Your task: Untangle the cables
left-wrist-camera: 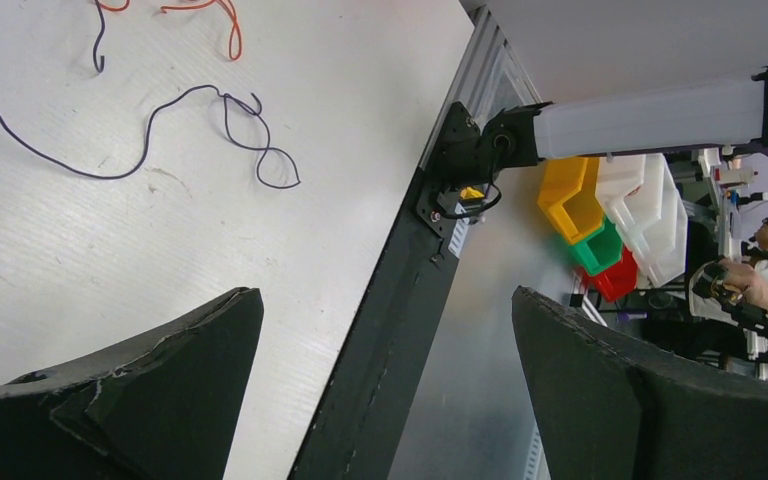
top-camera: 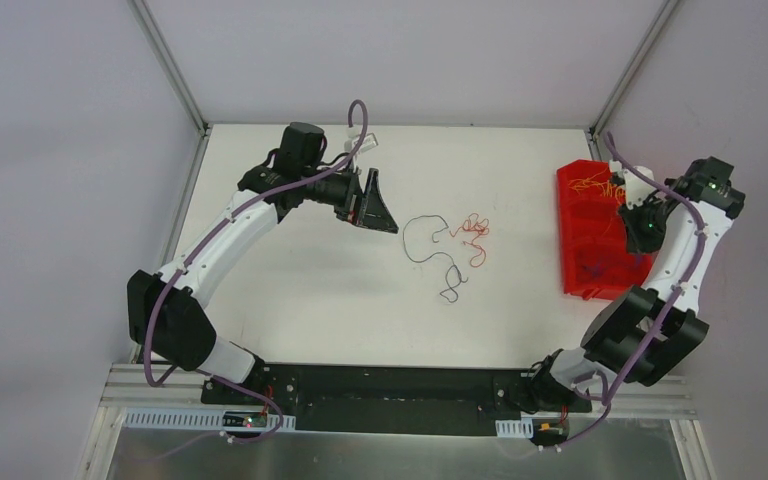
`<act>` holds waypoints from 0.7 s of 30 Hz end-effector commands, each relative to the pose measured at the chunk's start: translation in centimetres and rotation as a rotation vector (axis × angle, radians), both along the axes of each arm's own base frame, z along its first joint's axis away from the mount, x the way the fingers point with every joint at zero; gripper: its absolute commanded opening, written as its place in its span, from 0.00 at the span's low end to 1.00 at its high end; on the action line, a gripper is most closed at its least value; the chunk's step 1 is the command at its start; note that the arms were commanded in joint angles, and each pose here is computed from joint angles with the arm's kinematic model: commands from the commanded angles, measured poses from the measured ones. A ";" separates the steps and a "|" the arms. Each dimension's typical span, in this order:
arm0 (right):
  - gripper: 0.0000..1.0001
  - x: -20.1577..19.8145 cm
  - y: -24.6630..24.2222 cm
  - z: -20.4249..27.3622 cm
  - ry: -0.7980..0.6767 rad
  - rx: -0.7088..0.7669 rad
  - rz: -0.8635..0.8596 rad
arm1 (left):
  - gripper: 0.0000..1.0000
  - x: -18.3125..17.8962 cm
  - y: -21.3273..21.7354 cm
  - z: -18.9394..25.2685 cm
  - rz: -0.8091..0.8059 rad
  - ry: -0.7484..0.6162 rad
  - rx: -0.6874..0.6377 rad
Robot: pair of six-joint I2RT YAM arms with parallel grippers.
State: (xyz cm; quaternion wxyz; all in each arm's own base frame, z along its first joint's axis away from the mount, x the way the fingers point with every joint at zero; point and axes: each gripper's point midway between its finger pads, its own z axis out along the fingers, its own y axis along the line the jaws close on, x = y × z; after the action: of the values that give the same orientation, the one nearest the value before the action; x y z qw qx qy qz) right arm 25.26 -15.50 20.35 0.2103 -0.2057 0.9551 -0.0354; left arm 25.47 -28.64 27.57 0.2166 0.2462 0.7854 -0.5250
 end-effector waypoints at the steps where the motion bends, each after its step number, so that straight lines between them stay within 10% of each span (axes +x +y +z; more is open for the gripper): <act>1: 0.00 -0.5 -2.0 -1.9 0.039 -0.130 0.155 | 1.00 0.0 0.4 0.4 -0.018 -0.038 -0.003; 21: 0.04 -0.6 -4.8 -7.5 0.356 -0.433 0.416 | 1.00 -0.4 1.2 -0.3 -0.031 -0.076 0.029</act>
State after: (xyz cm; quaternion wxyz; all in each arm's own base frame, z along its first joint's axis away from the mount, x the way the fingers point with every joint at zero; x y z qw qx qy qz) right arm 24.94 -18.80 12.67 0.0366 -0.3943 0.9108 -0.1167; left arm 25.16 -28.00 26.65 0.2158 0.2655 0.7881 -0.5116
